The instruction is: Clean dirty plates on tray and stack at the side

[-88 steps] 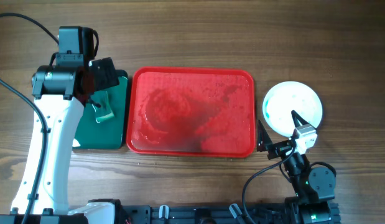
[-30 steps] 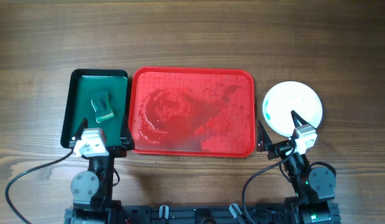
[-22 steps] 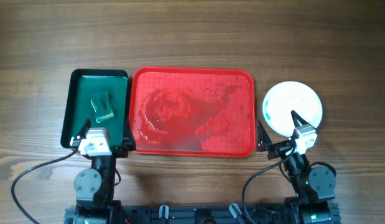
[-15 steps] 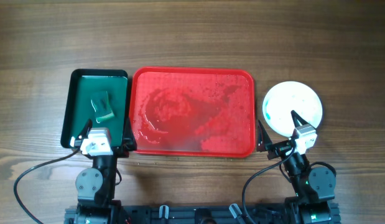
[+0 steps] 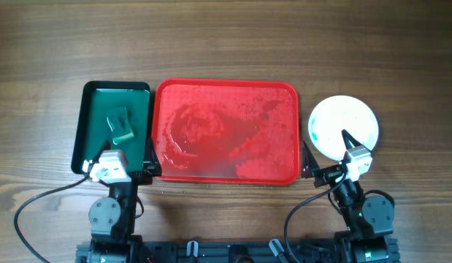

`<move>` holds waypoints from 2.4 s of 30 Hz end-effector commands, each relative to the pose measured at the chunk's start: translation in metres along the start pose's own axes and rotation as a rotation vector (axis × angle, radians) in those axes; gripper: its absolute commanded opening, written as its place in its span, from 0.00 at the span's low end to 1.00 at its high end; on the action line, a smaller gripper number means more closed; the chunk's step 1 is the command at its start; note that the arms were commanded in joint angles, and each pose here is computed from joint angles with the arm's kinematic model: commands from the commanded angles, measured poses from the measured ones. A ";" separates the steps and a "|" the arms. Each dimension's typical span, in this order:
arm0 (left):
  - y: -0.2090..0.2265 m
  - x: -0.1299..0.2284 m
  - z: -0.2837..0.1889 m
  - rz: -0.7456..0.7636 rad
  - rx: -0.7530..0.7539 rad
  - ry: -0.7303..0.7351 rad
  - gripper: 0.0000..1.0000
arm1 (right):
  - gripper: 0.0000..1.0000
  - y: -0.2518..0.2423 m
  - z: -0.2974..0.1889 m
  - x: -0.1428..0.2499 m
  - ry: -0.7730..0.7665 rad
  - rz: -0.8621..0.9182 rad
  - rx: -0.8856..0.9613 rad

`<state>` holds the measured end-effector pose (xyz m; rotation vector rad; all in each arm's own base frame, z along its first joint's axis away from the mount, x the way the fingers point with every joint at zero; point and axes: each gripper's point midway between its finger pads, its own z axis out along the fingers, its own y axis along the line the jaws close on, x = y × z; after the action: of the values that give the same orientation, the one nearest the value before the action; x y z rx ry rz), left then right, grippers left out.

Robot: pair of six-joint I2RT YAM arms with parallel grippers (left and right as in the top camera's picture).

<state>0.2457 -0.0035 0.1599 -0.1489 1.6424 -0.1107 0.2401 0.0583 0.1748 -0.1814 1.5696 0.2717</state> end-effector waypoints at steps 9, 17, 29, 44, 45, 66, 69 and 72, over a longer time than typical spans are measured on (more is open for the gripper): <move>0.000 0.000 0.000 -0.035 0.006 -0.011 1.00 | 1.00 0.003 0.000 -0.001 -0.006 -0.004 -0.017; 0.000 0.000 0.000 -0.034 0.006 -0.010 1.00 | 1.00 0.003 0.000 -0.001 -0.006 -0.004 -0.017; 0.000 0.000 0.000 -0.034 0.006 -0.010 1.00 | 1.00 0.003 0.000 -0.001 -0.006 -0.004 -0.017; 0.000 0.000 0.000 -0.034 0.006 -0.010 1.00 | 1.00 0.003 0.000 -0.001 -0.006 -0.004 -0.017; 0.000 0.000 0.000 -0.035 0.006 -0.010 1.00 | 1.00 0.003 0.000 -0.001 -0.006 -0.004 -0.017; 0.000 0.000 0.000 -0.035 0.006 -0.010 1.00 | 1.00 0.003 0.000 -0.001 -0.006 -0.004 -0.017; 0.000 0.000 0.000 -0.035 0.006 -0.010 1.00 | 1.00 0.003 0.000 -0.001 -0.006 -0.004 -0.017; 0.000 0.000 0.000 -0.035 0.006 -0.010 1.00 | 1.00 0.003 0.000 -0.001 -0.006 -0.004 -0.017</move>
<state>0.2457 -0.0035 0.1599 -0.1615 1.6415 -0.1223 0.2401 0.0583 0.1748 -0.1814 1.5696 0.2717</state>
